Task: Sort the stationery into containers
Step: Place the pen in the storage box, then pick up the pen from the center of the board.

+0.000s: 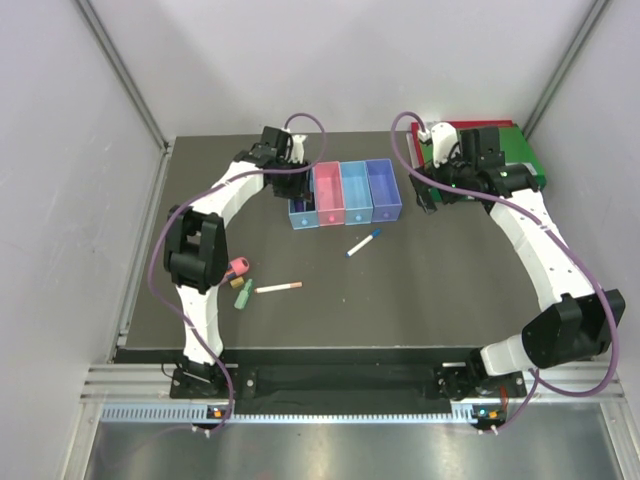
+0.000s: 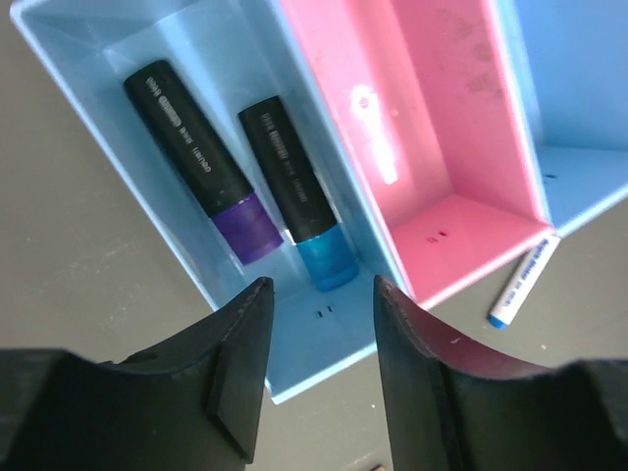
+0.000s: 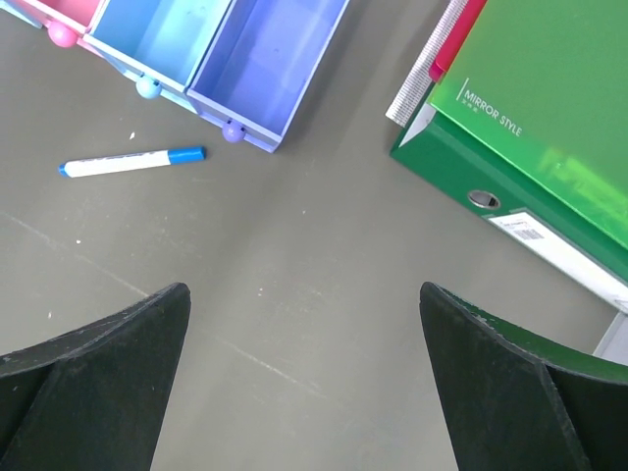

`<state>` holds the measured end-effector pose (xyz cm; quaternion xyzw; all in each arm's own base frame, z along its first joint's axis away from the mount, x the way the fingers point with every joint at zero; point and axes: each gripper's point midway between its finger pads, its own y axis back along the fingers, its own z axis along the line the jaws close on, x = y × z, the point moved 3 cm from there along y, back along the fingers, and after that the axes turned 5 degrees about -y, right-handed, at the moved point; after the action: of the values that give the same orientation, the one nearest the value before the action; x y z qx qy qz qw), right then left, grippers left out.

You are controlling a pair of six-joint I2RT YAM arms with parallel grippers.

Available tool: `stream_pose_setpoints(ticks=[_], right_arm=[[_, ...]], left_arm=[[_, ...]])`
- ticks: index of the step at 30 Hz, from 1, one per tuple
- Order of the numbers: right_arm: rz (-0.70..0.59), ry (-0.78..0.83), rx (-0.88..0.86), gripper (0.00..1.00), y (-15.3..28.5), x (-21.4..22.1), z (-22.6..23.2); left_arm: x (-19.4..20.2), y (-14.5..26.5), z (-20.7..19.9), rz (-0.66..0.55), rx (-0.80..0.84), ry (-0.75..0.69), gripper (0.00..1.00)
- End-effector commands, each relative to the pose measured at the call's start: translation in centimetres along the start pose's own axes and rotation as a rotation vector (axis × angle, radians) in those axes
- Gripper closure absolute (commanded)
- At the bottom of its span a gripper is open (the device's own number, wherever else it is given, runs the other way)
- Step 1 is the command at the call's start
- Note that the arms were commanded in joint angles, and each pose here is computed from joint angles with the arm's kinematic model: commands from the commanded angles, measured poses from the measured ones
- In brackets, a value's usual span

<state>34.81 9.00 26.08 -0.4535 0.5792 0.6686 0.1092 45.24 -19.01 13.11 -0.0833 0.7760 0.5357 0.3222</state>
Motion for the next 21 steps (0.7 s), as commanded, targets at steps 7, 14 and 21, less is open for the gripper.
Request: stream_pose_setpoints(ticks=[7, 14, 21], right_arm=[[0.034, 0.224, -0.073, 0.00, 0.7, 1.3, 1.5], [-0.006, 0.222, -0.064, 0.00, 1.4, 0.0, 1.4], [-0.014, 0.224, -0.057, 0.00, 2.0, -0.2, 1.5]], left_arm=[[-1.7, 9.4, -3.6, -0.131, 0.161, -0.450, 0.52], [8.7, 10.3, -2.0, 0.052, 0.115, -0.837, 0.51], [15.2, 11.2, -2.0, 0.159, 0.233, -0.978, 0.51]])
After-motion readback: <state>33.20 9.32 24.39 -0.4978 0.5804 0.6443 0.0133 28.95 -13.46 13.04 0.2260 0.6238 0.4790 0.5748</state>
